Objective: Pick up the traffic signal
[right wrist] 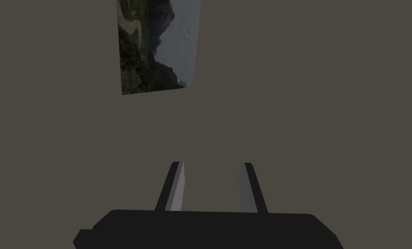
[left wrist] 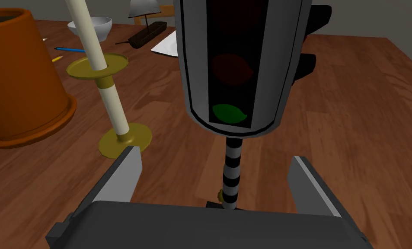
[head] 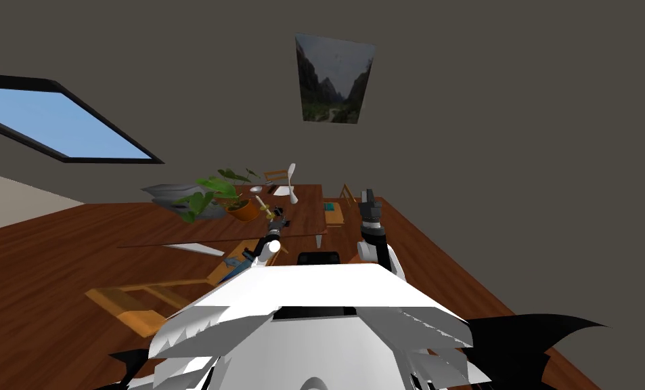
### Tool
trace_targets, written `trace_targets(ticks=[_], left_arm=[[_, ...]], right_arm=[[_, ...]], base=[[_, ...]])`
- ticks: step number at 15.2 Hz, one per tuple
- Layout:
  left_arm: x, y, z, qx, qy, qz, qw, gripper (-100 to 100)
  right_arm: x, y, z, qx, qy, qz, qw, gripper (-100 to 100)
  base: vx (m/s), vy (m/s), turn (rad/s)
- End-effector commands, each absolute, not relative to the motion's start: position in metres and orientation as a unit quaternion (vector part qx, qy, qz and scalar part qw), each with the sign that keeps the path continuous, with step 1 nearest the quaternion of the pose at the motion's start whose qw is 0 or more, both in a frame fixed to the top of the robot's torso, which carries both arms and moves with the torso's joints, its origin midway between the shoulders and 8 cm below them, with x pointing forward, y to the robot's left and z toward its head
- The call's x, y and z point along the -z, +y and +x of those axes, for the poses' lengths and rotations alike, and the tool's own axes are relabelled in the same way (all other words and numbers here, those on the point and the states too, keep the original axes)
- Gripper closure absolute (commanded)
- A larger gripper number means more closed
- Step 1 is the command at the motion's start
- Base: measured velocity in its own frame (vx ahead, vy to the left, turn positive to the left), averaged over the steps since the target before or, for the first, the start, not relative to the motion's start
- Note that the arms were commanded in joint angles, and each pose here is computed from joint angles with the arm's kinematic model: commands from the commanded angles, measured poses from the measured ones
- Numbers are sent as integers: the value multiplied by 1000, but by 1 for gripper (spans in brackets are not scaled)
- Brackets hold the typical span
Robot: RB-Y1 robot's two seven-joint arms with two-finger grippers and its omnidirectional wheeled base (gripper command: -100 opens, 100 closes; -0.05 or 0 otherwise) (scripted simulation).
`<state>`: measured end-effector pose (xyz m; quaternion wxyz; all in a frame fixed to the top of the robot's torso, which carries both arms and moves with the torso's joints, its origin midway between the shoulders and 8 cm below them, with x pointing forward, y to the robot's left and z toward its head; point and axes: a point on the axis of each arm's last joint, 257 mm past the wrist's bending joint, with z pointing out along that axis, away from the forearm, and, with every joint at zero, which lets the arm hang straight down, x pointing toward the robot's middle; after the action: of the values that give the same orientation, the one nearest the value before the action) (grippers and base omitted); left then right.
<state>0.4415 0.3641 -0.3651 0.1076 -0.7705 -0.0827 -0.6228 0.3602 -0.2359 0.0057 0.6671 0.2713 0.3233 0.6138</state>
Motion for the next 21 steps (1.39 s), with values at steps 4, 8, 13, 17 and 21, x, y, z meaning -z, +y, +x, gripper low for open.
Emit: trace_targets(ticks=[4, 8, 13, 17, 21], left_arm=[[371, 364, 442, 619, -96, -774, 97, 100], [371, 364, 442, 619, -96, -774, 97, 100], [377, 348, 443, 623, -75, -772, 102, -100], [382, 327, 444, 627, -63, -770, 99, -100], [383, 324, 454, 627, -71, -769, 100, -100]], right_arm=[[-6, -236, 360, -614, 323, 271, 667, 0], [-6, -236, 360, -614, 323, 271, 667, 0], [-6, -236, 360, -614, 323, 271, 667, 0], [-6, -236, 360, -614, 323, 271, 667, 0], [-6, -236, 360, -614, 323, 271, 667, 0]], base=[[43, -23, 12], [1, -1, 0], [-34, 103, -132], [-59, 177, -161], [-34, 102, -90]])
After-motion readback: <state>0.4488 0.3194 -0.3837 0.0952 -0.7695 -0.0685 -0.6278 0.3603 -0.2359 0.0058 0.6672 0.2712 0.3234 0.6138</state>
